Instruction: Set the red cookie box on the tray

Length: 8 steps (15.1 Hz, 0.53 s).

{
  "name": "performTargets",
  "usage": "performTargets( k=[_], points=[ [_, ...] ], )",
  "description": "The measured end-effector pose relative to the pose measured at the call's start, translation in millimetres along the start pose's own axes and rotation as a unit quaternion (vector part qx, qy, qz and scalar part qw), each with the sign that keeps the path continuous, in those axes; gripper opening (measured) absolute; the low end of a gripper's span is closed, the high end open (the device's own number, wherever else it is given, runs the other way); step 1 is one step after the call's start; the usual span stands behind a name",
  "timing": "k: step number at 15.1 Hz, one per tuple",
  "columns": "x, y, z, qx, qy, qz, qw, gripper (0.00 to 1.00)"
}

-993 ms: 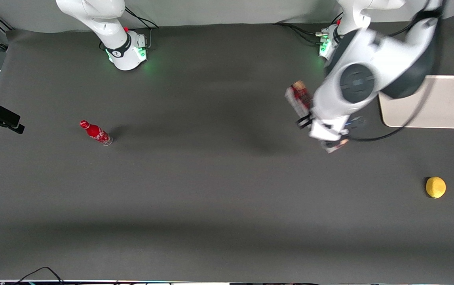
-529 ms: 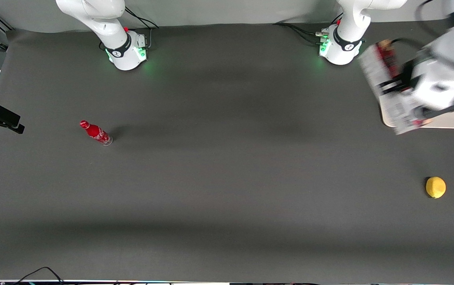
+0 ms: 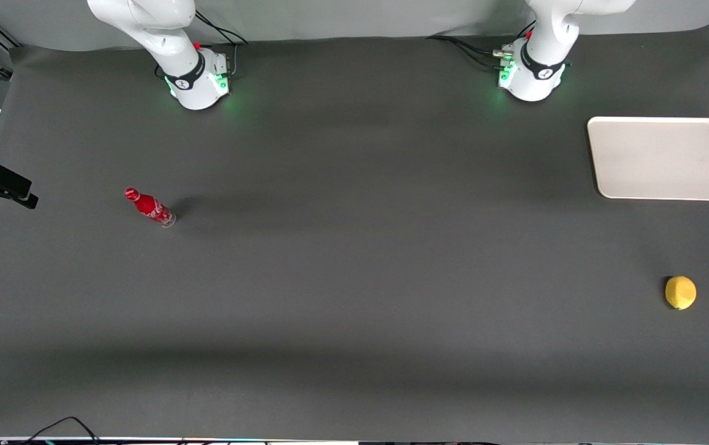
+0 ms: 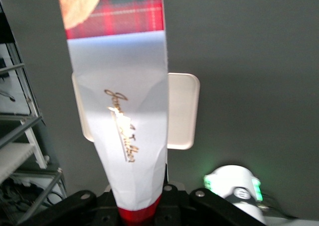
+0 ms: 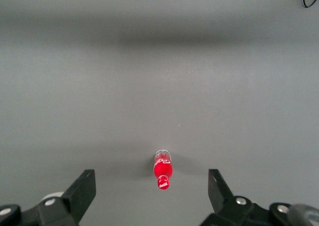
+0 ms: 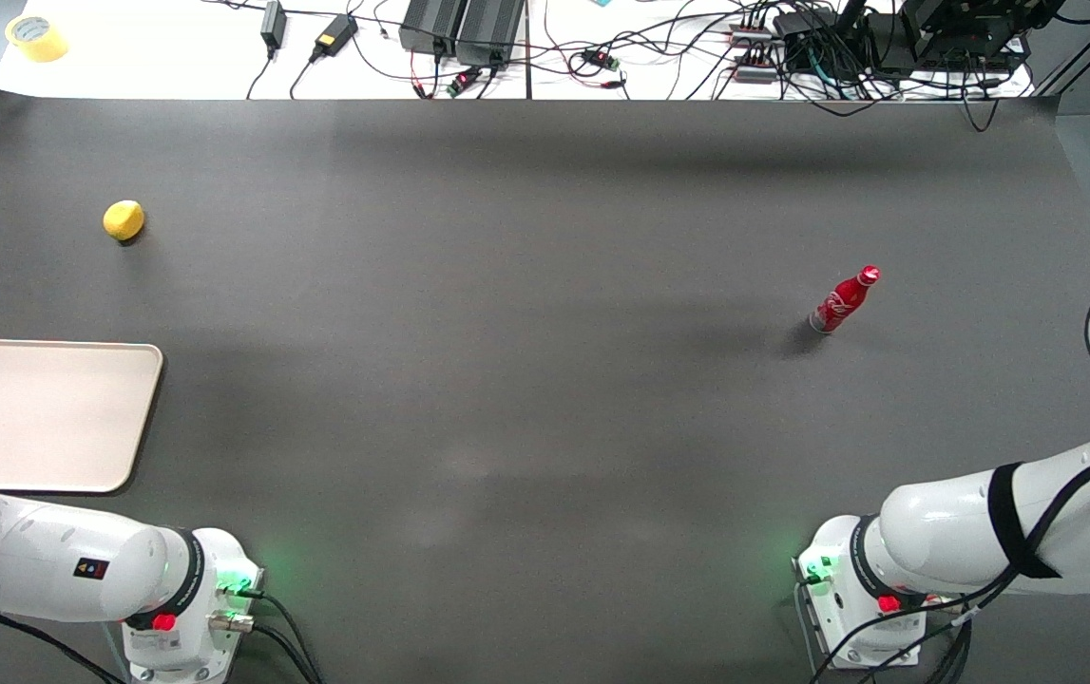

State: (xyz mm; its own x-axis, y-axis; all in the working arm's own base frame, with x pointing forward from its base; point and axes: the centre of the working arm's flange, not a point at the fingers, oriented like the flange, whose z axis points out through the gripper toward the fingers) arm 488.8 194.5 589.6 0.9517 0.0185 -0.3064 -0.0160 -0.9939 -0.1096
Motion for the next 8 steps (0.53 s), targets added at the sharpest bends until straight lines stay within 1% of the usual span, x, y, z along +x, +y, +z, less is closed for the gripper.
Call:
performTargets(
  k=[1,4,6,8],
  points=[
    [-1,-35,26,0.001,0.007,0.012,0.9999,0.18],
    [-14,-119,119,0.004,0.042,0.027,0.9988,0.18],
    [-28,-152,181,0.011,0.061,0.031,0.9976,0.18],
    [-41,-167,234,0.02,0.071,0.034,0.9967,0.18]
  ],
)
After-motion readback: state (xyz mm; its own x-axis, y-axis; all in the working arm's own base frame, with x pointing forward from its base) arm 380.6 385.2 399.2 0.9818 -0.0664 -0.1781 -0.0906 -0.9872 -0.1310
